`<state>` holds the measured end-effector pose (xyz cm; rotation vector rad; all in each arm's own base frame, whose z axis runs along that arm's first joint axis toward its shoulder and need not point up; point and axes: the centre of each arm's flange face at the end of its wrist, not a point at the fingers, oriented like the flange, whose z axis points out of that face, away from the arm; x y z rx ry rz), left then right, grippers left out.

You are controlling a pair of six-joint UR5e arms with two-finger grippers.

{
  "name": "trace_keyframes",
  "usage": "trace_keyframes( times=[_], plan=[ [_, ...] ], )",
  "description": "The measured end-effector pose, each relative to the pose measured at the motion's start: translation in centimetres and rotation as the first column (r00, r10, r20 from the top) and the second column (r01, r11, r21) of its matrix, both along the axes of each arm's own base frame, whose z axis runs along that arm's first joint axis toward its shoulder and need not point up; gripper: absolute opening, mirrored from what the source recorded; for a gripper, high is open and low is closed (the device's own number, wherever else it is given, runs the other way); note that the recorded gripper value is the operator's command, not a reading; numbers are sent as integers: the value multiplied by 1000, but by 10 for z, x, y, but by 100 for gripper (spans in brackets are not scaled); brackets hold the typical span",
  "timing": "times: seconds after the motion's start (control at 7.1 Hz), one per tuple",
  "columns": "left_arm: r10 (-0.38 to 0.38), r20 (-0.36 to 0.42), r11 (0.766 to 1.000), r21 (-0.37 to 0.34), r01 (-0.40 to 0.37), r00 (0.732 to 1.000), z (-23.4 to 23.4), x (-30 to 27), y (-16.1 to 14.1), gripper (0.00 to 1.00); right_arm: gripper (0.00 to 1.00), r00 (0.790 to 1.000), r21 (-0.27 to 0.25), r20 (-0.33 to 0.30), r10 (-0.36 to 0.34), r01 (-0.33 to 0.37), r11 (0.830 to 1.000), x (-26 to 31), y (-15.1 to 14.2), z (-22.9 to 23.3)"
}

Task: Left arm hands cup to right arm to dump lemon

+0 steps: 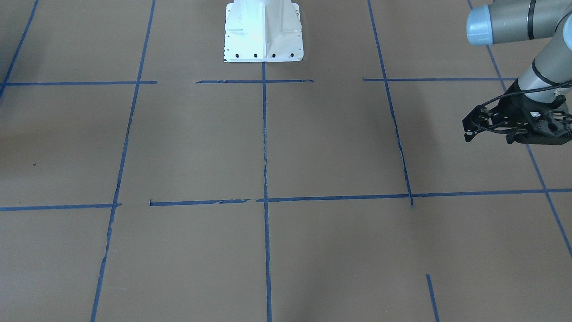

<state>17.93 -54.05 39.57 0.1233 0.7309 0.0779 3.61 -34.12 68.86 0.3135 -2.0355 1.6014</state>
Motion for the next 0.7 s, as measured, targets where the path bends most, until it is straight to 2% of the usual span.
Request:
trace_keyframes(
  times=[0.14,0.28,0.7],
  plan=[
    [0,0,1000,0,0,1000,0,0,0,100,10,994,-3,107,11,-10,1000,4,3,1],
    [0,0,1000,0,0,1000,0,0,0,100,10,983,-4,183,14,-13,1000,7,7,5],
    [0,-2,1000,5,0,1000,-3,-1,1,100,10,938,-25,347,21,-13,1000,13,11,10]
  ],
)
